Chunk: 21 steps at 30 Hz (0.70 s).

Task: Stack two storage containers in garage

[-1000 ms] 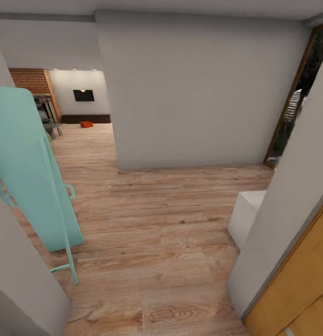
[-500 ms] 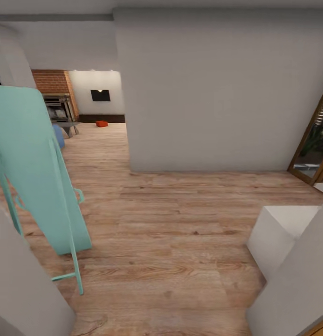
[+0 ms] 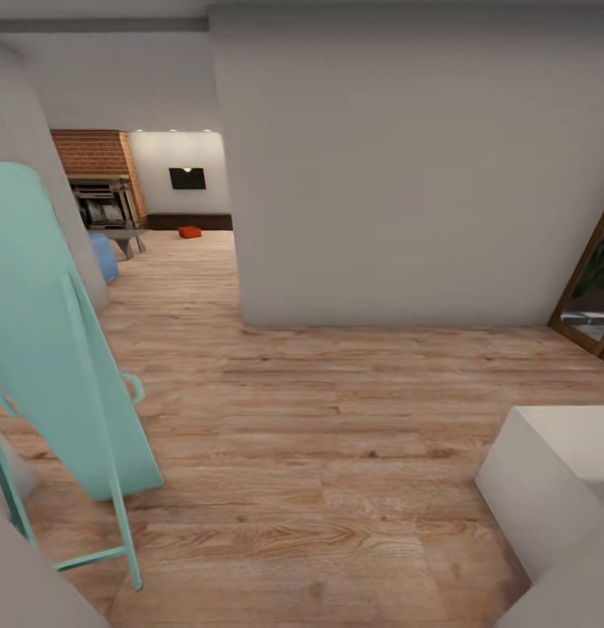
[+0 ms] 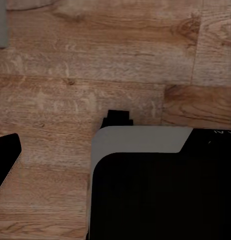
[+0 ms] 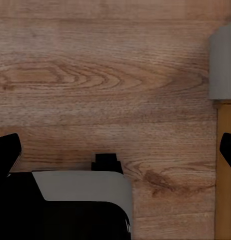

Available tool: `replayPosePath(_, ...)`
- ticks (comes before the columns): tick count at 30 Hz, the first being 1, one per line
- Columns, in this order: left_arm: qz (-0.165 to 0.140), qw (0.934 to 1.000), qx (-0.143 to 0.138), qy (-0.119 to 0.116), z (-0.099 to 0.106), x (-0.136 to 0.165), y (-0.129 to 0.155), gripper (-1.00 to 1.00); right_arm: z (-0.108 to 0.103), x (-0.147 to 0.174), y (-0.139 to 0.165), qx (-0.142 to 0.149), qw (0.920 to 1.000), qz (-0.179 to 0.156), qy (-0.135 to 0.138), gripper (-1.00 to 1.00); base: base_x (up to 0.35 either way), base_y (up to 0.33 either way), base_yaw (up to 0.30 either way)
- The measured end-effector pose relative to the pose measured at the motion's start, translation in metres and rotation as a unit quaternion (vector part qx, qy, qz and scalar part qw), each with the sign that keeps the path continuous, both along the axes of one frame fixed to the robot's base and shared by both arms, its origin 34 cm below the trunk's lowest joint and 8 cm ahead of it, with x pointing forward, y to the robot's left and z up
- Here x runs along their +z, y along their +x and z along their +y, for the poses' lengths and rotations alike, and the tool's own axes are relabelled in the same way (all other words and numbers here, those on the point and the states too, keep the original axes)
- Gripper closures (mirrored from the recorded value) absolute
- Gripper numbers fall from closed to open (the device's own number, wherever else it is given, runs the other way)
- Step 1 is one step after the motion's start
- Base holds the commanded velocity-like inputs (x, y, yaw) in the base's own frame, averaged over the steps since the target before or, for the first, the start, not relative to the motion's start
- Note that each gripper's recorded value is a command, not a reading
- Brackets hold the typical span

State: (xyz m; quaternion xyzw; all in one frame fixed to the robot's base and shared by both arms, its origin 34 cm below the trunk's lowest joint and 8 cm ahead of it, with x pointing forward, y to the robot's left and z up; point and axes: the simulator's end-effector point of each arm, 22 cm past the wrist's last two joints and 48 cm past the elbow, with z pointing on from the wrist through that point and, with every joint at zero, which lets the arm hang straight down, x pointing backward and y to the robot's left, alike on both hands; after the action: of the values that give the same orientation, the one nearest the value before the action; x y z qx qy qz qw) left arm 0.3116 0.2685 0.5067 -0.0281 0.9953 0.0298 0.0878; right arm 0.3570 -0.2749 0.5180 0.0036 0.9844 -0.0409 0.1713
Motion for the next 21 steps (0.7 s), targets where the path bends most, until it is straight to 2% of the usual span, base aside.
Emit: replayPosePath(21,0.000,1.0000,0.000,0.000,0.0000,0.0000,0.0000,-1.00,0.0000,0.0000,0.0000,0.000,1.0000,0.000,0.000,-1.00,0.341,0.000,0.000)
